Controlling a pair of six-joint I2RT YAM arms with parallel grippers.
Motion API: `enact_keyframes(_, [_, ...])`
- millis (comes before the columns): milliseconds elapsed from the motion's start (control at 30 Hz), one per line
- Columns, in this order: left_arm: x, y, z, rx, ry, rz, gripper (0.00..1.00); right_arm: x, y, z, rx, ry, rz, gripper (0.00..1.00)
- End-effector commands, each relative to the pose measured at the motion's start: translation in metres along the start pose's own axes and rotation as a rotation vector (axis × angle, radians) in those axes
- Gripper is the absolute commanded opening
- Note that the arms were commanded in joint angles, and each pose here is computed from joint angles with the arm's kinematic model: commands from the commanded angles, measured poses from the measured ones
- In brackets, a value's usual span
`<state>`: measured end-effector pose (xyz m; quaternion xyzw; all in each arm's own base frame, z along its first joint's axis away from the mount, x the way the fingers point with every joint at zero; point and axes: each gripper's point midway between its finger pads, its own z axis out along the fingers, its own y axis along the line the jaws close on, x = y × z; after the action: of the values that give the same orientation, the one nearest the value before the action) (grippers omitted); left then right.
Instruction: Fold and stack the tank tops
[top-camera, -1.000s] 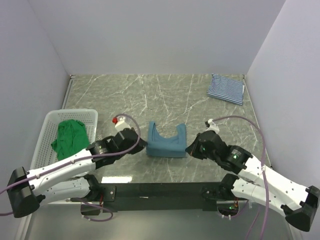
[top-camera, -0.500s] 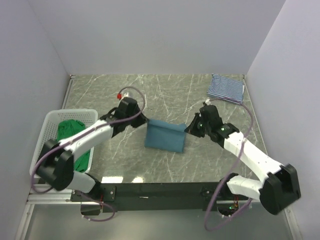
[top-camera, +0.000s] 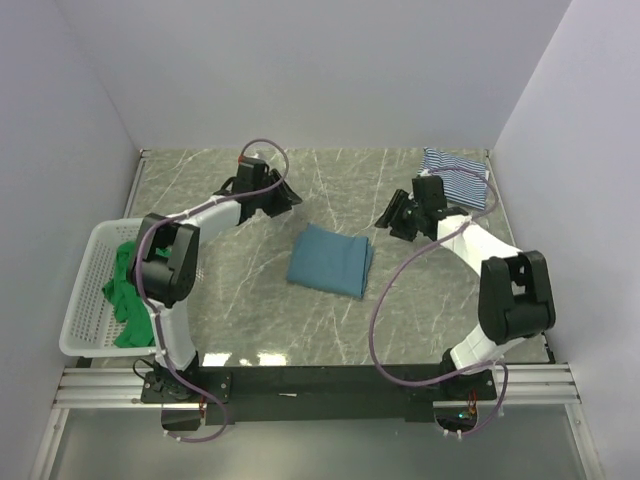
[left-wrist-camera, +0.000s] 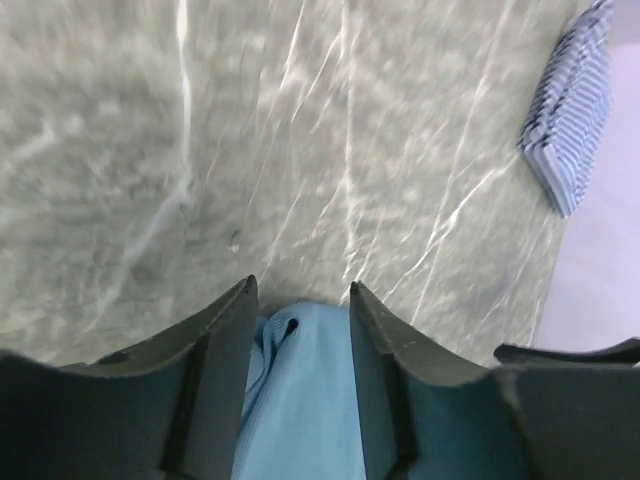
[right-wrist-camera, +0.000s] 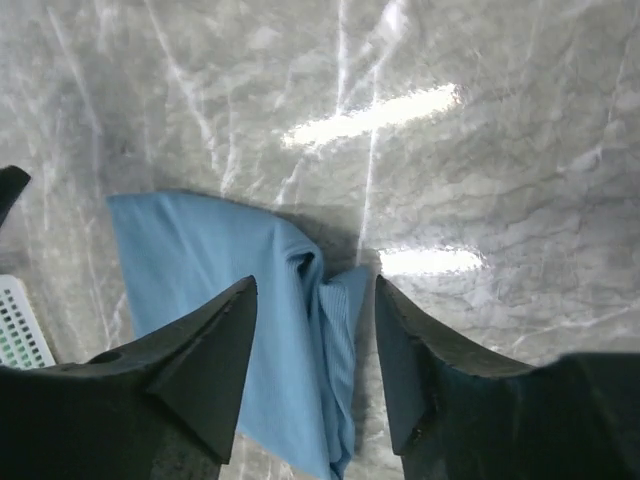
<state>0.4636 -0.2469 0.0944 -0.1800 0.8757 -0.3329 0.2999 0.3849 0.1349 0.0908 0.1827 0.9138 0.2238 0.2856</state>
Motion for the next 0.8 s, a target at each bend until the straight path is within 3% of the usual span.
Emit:
enact_keyframes(0, [-0.036, -0.053, -0.041, 0.112, -0.123, 0.092, 0.48, -0.008, 0.018, -0.023, -0.075, -0.082, -0.081, 0.59])
enact_keyframes(167, [0.002, -0.005, -0.072, -0.083, -0.136, 0.024, 0.38, 0.033, 0.011, -0.025, -0.070, -0.062, -0.171, 0.65])
enact_keyframes(233, [0.018, -0.006, -0.082, -0.083, -0.132, 0.050, 0.36, 0.051, 0.002, -0.020, -0.035, -0.041, -0.197, 0.66])
enact_keyframes(433, [0.074, 0.033, -0.076, -0.247, -0.113, 0.140, 0.29, 0.081, 0.007, -0.004, -0.029, 0.000, -0.267, 0.70])
enact_keyframes(767, [0.108, 0.080, -0.056, -0.391, -0.050, 0.206, 0.24, 0.107, -0.007, 0.020, -0.001, 0.055, -0.231, 0.71])
